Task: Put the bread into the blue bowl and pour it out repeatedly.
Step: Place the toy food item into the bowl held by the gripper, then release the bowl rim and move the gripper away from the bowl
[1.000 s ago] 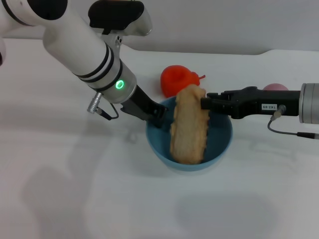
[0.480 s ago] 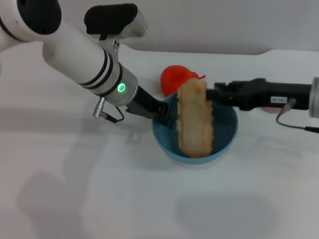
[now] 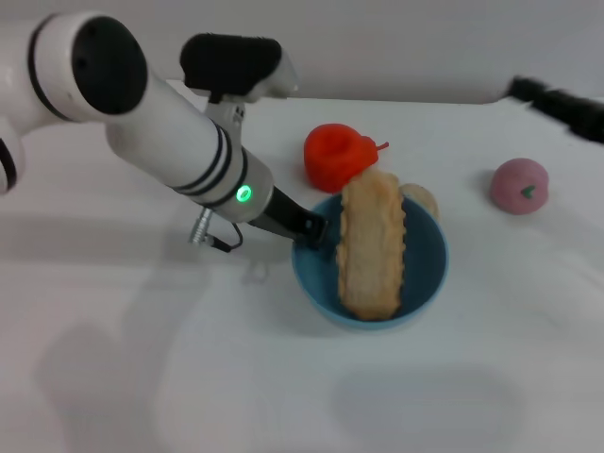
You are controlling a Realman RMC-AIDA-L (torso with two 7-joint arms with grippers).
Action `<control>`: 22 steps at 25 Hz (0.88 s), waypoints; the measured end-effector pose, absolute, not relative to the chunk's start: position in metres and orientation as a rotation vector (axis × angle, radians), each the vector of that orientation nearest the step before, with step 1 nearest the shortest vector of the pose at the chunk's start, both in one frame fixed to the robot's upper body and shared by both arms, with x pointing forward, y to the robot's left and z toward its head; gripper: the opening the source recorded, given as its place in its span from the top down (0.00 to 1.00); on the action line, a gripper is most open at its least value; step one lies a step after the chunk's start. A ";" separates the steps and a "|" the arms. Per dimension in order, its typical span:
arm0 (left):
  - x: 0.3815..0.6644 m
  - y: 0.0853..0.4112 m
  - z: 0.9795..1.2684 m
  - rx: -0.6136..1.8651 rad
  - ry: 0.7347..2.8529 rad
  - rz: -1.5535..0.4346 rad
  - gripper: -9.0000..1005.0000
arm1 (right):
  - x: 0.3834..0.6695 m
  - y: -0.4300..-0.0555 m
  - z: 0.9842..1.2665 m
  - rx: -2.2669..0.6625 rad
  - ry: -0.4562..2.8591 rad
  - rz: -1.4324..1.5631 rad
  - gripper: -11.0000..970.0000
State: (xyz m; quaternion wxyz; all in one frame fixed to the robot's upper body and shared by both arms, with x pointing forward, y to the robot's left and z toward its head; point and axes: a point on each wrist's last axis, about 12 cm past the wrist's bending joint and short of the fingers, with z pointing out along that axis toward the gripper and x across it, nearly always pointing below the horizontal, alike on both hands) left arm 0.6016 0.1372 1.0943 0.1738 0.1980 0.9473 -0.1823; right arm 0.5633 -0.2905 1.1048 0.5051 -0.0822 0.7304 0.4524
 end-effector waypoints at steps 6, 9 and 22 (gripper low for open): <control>0.595 0.125 1.087 0.657 2.667 -0.469 0.99 | 0.542 -0.316 1.095 -0.061 1.646 1.050 0.56; 0.596 0.125 1.086 0.658 2.669 -0.460 0.99 | 0.539 -0.319 1.091 -0.030 1.648 1.053 0.56; 0.601 0.123 1.086 0.657 2.688 -0.453 0.88 | 0.541 -0.317 1.085 0.043 1.637 1.077 0.56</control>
